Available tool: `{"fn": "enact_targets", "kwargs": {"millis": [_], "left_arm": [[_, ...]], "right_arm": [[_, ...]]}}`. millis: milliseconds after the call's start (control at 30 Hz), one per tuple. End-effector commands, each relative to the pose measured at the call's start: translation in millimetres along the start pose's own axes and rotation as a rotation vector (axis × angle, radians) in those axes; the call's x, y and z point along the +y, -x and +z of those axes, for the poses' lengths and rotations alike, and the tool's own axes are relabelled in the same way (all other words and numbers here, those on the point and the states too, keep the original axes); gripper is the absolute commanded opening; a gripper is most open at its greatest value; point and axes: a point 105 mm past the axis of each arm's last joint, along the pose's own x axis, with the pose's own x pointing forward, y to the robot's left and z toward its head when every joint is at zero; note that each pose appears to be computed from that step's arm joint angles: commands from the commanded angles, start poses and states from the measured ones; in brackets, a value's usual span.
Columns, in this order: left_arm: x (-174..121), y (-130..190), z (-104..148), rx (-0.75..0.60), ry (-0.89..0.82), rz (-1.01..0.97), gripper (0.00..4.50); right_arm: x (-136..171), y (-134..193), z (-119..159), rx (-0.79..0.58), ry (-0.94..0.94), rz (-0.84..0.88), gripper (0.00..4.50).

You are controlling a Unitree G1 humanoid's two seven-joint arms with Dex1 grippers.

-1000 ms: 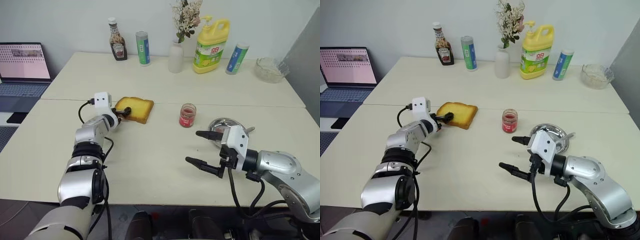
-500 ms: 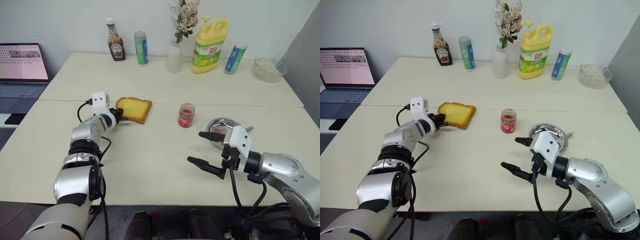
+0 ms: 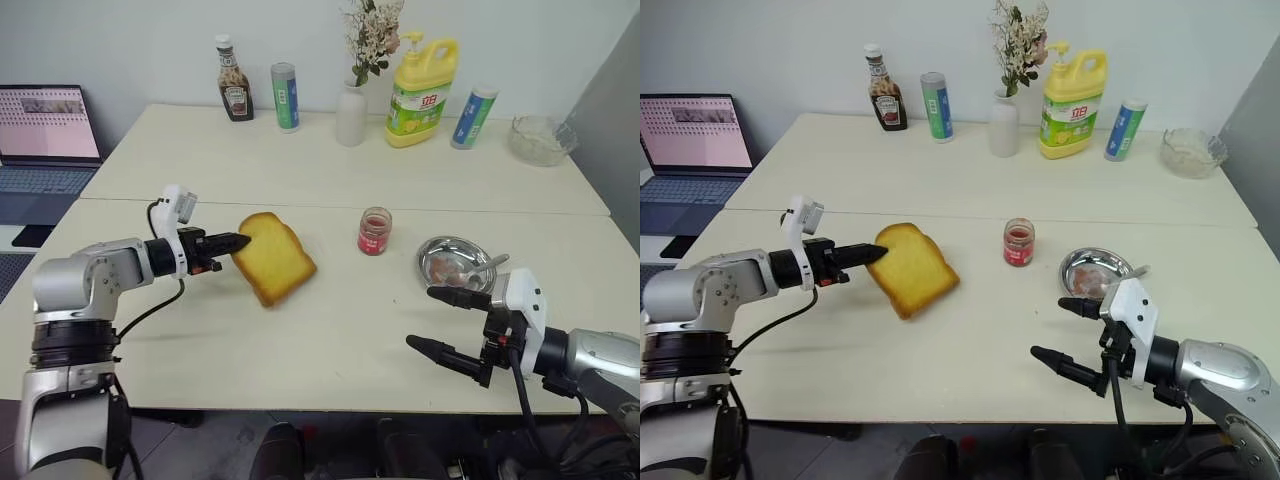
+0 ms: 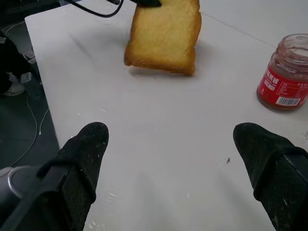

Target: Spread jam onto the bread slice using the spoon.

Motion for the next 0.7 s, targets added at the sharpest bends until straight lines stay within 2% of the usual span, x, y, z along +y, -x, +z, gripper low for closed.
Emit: {"fn": "enact_targets", "kwargs": {"millis": [33, 200, 500, 700], "left_arm": [[-31.8, -3.8, -6.8, 0.091, -0.075, -0.191, 0.01], [-51.0, -19.6, -40.3, 0.242, -0.128, -0.331, 0.01], [-31.5, -67.4, -52.4, 0.179, -0.189, -0.220, 0.01], [-19.6, -76.1, -57.5, 0.172, -0.253, -0.153, 0.01]], "right_arm": [[11.4, 4.5, 4.0, 0.011, 0.018, 0.029, 4.50], [16.9, 5.4, -2.6, 0.031, -0.003, 0.030, 4.50], [15.3, 0.8, -9.7, 0.039, 0.006, 0.003, 4.50], [12.6, -1.9, -7.4, 0.018, 0.009, -0.014, 4.50]]}}
